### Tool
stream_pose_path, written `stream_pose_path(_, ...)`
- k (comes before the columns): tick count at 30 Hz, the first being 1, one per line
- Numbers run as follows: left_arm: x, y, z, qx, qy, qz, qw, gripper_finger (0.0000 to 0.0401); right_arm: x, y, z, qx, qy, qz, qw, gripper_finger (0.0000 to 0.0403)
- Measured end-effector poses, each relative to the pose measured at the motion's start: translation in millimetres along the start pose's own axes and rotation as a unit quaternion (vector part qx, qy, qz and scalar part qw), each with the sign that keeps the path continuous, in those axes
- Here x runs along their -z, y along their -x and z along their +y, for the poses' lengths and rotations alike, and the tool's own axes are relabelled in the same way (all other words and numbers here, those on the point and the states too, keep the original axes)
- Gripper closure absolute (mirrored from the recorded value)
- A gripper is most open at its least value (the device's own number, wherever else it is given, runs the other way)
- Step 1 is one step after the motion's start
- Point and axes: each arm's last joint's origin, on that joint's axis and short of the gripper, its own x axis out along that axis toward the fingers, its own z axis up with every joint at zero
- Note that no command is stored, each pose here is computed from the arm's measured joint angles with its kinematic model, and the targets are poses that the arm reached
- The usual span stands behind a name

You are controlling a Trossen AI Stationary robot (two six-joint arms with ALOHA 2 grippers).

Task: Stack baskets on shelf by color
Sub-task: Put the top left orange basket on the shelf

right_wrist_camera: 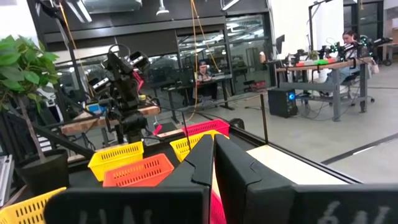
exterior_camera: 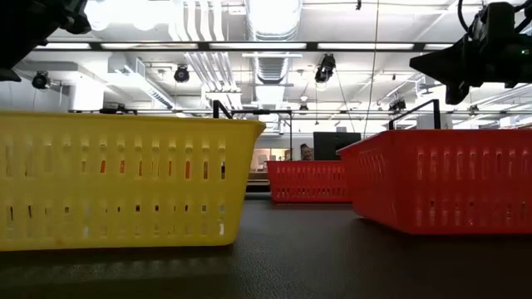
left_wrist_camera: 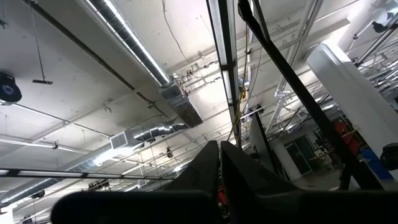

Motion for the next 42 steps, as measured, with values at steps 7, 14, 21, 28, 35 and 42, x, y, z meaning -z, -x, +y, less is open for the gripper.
stream_pose_path(7, 0, 0, 0, 0.007, 0.077, -0.002, 0.997, 0.0399, -2, 0, 0, -0.001, -0.003, -0.013, 1.0, 0.0394)
stream_pose_path(14, 7, -2, 5, -0.102, 0.283, 0.023, 0.953, 0.04, -13, 1, 4, -0.047, 0.04, -0.066, 0.996, 0.0394)
stream_pose_path(21, 6, -23, 12, -0.098, 0.31, 0.057, 0.944, 0.0401, -32, 3, 8, -0.082, 0.111, -0.172, 0.975, 0.0394)
stream_pose_path(28, 9, -51, 20, -0.093, 0.317, 0.101, 0.939, 0.0401, -35, -2, 10, -0.078, 0.126, -0.191, 0.97, 0.0394)
stream_pose_path(35, 2, -81, 30, -0.086, 0.331, 0.103, 0.934, 0.0401, -39, -7, 11, -0.074, 0.139, -0.204, 0.966, 0.0394)
stream_pose_path(42, 5, -106, 36, -0.074, 0.344, 0.12, 0.928, 0.0401, -59, -8, 14, -0.067, 0.162, -0.224, 0.959, 0.0394)
